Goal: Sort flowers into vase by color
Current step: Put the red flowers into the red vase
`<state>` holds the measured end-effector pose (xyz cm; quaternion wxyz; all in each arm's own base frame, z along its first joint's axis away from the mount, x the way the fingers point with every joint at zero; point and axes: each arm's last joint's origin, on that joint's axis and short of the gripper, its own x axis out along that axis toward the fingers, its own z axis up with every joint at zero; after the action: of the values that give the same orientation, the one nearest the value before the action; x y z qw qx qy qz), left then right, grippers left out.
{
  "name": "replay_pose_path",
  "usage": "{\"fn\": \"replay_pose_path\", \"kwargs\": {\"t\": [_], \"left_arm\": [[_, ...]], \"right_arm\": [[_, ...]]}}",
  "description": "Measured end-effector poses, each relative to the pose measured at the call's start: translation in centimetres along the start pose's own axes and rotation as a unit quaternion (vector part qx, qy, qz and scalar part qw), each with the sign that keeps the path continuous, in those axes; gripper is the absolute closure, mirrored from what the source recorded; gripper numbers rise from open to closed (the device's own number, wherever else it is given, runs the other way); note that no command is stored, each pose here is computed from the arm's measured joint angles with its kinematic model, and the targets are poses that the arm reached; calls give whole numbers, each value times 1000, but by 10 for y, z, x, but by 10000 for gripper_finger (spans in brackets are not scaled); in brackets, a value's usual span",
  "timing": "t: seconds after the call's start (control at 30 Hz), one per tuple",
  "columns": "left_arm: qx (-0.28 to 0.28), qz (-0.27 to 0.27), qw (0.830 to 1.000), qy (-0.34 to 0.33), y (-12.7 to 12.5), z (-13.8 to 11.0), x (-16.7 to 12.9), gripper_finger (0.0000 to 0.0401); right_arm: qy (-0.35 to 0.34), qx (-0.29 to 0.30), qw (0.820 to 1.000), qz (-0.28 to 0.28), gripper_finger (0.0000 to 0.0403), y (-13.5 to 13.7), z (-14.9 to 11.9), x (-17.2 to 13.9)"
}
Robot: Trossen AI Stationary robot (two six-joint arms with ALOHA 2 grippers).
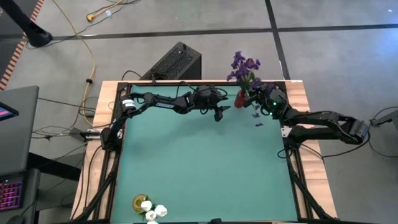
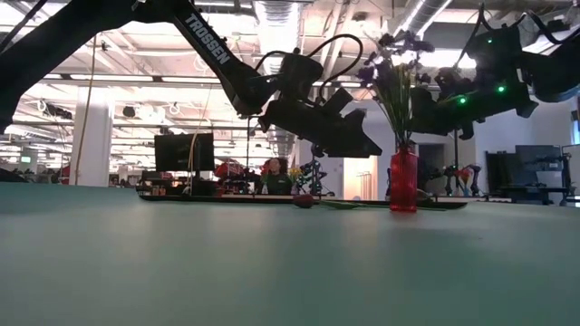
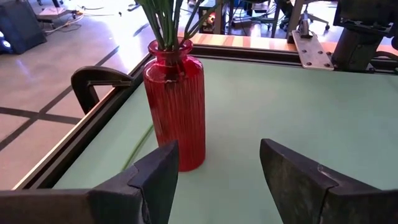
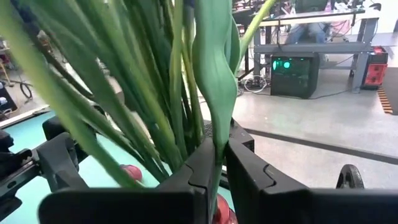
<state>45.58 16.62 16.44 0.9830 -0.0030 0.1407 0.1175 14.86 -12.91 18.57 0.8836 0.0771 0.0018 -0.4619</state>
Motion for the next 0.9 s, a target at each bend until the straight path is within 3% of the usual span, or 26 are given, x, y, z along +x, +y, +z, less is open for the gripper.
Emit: {"fn": "replay_pose_path", "kwargs": {"t": [0.53, 0.9], "left_arm": [[2, -1, 1000, 12, 0, -2, 0, 186], [2, -1, 1000, 12, 0, -2, 0, 186]], "right_arm": [[-20, -13, 1000, 1, 325, 0, 7, -4], [-22, -10, 1000, 1, 220, -1, 10, -8]]}}
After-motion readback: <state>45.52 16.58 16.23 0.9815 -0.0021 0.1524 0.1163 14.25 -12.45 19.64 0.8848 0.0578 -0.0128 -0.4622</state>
